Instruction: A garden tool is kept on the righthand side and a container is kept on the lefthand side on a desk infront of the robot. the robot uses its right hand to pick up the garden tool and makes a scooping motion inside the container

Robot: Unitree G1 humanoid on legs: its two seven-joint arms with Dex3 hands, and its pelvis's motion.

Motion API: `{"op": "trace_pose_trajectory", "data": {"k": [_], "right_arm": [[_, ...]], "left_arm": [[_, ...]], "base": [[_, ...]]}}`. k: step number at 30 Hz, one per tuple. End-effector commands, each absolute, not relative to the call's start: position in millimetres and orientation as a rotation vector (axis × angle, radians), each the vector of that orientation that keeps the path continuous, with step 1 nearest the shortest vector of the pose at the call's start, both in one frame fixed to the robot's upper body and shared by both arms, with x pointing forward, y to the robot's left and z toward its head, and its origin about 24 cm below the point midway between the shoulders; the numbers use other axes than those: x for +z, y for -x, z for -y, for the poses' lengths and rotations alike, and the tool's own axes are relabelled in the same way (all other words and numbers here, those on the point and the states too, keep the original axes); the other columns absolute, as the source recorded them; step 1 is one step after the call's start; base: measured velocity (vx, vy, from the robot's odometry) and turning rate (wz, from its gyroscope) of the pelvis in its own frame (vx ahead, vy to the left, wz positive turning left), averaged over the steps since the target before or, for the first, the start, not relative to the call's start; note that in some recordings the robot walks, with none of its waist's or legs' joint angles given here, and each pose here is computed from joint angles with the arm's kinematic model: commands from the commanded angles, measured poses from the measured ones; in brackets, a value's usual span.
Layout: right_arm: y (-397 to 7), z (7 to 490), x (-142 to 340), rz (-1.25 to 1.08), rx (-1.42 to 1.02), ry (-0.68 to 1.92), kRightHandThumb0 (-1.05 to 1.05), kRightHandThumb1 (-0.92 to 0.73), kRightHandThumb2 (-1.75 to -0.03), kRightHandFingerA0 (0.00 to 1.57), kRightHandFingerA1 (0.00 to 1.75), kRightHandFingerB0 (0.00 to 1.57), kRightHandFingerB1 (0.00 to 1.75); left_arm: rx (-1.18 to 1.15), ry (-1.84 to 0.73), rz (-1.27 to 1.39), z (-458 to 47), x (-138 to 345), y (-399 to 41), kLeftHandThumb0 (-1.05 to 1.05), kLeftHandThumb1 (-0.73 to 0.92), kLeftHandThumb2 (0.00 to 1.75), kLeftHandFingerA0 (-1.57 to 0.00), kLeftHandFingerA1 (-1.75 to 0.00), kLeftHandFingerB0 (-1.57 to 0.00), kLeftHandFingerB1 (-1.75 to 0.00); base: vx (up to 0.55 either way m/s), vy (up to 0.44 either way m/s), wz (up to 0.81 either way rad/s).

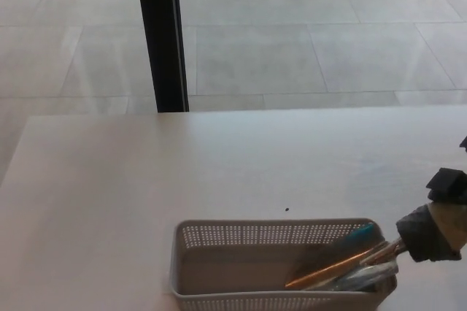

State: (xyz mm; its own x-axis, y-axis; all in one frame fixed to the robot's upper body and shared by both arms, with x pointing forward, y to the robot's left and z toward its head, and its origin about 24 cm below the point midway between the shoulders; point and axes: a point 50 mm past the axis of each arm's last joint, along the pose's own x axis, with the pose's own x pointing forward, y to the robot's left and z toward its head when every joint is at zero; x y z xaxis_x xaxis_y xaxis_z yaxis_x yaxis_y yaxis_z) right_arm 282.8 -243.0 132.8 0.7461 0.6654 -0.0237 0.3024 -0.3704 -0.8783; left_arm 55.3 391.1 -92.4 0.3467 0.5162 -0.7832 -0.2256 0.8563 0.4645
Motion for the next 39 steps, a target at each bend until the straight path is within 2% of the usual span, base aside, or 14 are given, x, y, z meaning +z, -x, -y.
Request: {"op": "trace_pose_trajectory", "data": {"k": [1,5,6,7,18,20,21,25,27,31,32,33,34,39], "right_arm": [[-272.6,222.4,72.2,0.32,0.704,1.964,-0.3,-0.77,-0.71,0.89,1.66,0.83,0.92],[-273.0,203.8,67.6,0.33,0.731,1.94,-0.33,-0.81,-0.74,0.88,1.62,0.78,0.7],[-273.3,197.3,67.0,0.356,0.738,1.911,-0.31,-0.79,-0.75,0.89,1.6,0.8,0.7],[-275.8,186.5,67.5,0.383,0.72,1.888,-0.34,-0.78,-0.71,0.89,1.67,0.8,0.95],[-278.7,134.1,63.4,0.464,0.727,1.812,-0.31,-0.76,-0.75,0.88,1.67,0.83,0.76],[-276.7,128.8,60.8,0.479,0.723,1.785,-0.3,-0.76,-0.75,0.9,1.67,0.86,0.81],[-275.6,122.2,57.3,0.468,0.723,1.764,-0.29,-0.74,-0.78,0.86,1.74,0.84,1.12],[-276.4,117.3,55.5,0.386,0.643,1.658,-0.31,-0.77,-0.75,0.86,1.72,0.83,1.11],[-276.4,119.0,54.9,0.347,0.605,1.609,-0.24,-0.64,-0.91,0.9,1.68,0.88,0.71],[-270.8,124.8,49.1,0.259,0.566,1.538,-0.25,-0.68,-0.84,0.9,1.66,0.88,0.66],[-272.1,124.7,49.0,0.264,0.555,1.533,-0.26,-0.58,-0.94,1.08,1.59,0.84,1.15],[-271.3,125.0,48.4,0.261,0.553,1.526,-0.22,-0.63,-0.97,0.85,1.74,0.76,1.41],[-268.5,125.5,46.0,0.232,0.552,1.49,-0.21,-0.63,-1.01,0.85,1.75,0.75,1.51],[-264.1,129.2,48.1,0.124,0.517,1.288,-0.23,-0.66,-0.98,0.86,1.75,0.72,1.41]], "left_arm": [[0.495,-0.308,-1.128,-392.8,-91.8,-50.3,-0.52,0.63,0.59,-0.68,-0.69,-0.6,-0.43],[0.486,-0.292,-1.112,-393.5,-90.4,-51.1,-0.55,0.62,0.59,-0.63,-0.64,-0.64,-0.45],[0.5,-0.287,-1.113,-393.3,-91.0,-50.8,-0.55,0.62,0.59,-0.65,-0.67,-0.63,-0.45],[0.513,-0.273,-1.104,-393.9,-90.3,-53.1,-0.52,0.62,0.58,-0.65,-0.66,-0.62,-0.44],[0.5,-0.278,-1.107,-392.7,-91.2,-52.6,-0.51,0.63,0.59,-0.61,-0.64,-0.57,-0.44],[0.497,-0.288,-1.112,-392.2,-91.6,-51.2,-0.52,0.63,0.59,-0.61,-0.63,-0.58,-0.43],[0.481,-0.309,-1.121,-392.1,-91.7,-51.1,-0.54,0.63,0.59,-0.61,-0.63,-0.59,-0.43],[0.501,-0.29,-1.127,-393.4,-91.4,-49.8,-0.52,0.63,0.58,-0.64,-0.68,-0.6,-0.44],[0.491,-0.305,-1.133,-393.5,-91.3,-49.6,-0.53,0.66,0.6,-0.59,-0.61,-0.54,-0.41],[0.501,-0.295,-1.132,-393.1,-92.0,-48.4,-0.52,0.64,0.6,-0.62,-0.56,-0.56,-0.41],[0.497,-0.308,-1.121,-395.0,-89.7,-53.1,-0.52,0.64,0.6,-0.62,-0.58,-0.56,-0.42],[0.489,-0.317,-1.12,-395.1,-89.4,-53.4,-0.53,0.65,0.6,-0.55,-0.58,-0.57,-0.42],[0.489,-0.307,-1.108,-396.3,-87.9,-54.6,-0.53,0.64,0.6,-0.57,-0.63,-0.58,-0.43],[0.479,-0.328,-1.113,-395.3,-88.6,-52.5,-0.54,0.65,0.6,-0.53,-0.63,-0.57,-0.43]], "base": [[0.0,0.0,0.0],[0.0,0.0,0.0],[0.0,0.0,0.0],[0.0,0.0,0.0],[0.0,0.0,0.0],[0.0,0.0,0.0],[0.0,0.0,0.0],[0.0,0.0,0.0],[0.0,0.0,0.0],[0.0,0.0,0.0],[0.0,0.0,0.0],[0.0,0.0,0.0],[0.0,0.0,0.0],[0.0,0.0,0.0]]}}
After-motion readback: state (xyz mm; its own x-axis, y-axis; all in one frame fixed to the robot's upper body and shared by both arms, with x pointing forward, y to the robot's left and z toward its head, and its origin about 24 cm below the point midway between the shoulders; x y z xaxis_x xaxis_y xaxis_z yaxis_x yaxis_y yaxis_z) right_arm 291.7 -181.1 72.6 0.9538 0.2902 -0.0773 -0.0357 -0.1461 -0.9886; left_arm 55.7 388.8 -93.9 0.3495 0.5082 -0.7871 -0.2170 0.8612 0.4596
